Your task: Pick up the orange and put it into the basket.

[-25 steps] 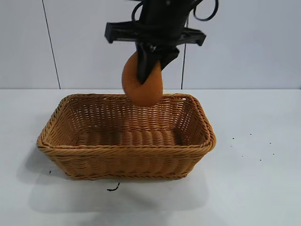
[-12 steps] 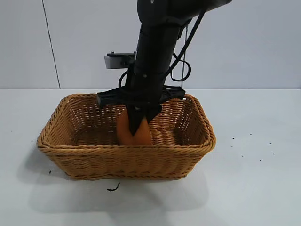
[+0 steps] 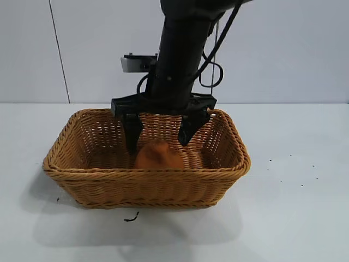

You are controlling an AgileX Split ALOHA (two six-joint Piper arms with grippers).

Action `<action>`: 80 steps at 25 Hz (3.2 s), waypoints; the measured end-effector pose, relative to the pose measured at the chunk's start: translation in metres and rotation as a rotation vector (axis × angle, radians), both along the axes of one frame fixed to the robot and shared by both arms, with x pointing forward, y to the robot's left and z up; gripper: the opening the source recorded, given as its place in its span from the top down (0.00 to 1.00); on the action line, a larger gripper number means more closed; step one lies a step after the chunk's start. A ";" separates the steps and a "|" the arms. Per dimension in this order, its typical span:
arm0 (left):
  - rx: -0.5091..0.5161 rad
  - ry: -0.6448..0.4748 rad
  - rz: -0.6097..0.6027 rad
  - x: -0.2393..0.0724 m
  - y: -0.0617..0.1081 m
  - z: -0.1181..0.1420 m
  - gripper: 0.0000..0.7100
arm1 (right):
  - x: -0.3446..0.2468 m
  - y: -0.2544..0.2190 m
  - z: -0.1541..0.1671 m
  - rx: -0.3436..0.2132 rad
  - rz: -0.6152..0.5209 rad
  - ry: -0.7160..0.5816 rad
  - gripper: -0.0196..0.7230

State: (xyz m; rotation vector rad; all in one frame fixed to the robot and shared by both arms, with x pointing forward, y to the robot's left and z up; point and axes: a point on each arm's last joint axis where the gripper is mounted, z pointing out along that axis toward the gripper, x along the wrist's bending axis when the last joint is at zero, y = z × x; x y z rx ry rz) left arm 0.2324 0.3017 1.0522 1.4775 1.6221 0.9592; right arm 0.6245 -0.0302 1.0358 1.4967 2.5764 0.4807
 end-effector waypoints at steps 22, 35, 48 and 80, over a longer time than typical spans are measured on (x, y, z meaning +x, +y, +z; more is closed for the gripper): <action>0.000 0.000 0.000 0.000 0.000 0.000 0.02 | 0.083 -0.201 0.031 -0.059 -0.460 -0.105 0.04; -0.001 0.000 0.000 0.000 0.000 0.000 0.02 | 0.085 -0.259 0.035 -0.024 -0.590 -0.093 0.04; -0.001 0.000 0.000 0.000 0.000 0.000 0.02 | -0.020 -0.259 0.032 -0.089 -0.569 0.093 0.04; -0.001 0.000 0.000 0.000 0.000 0.000 0.02 | -0.341 -0.269 0.011 0.067 -0.510 -0.488 0.04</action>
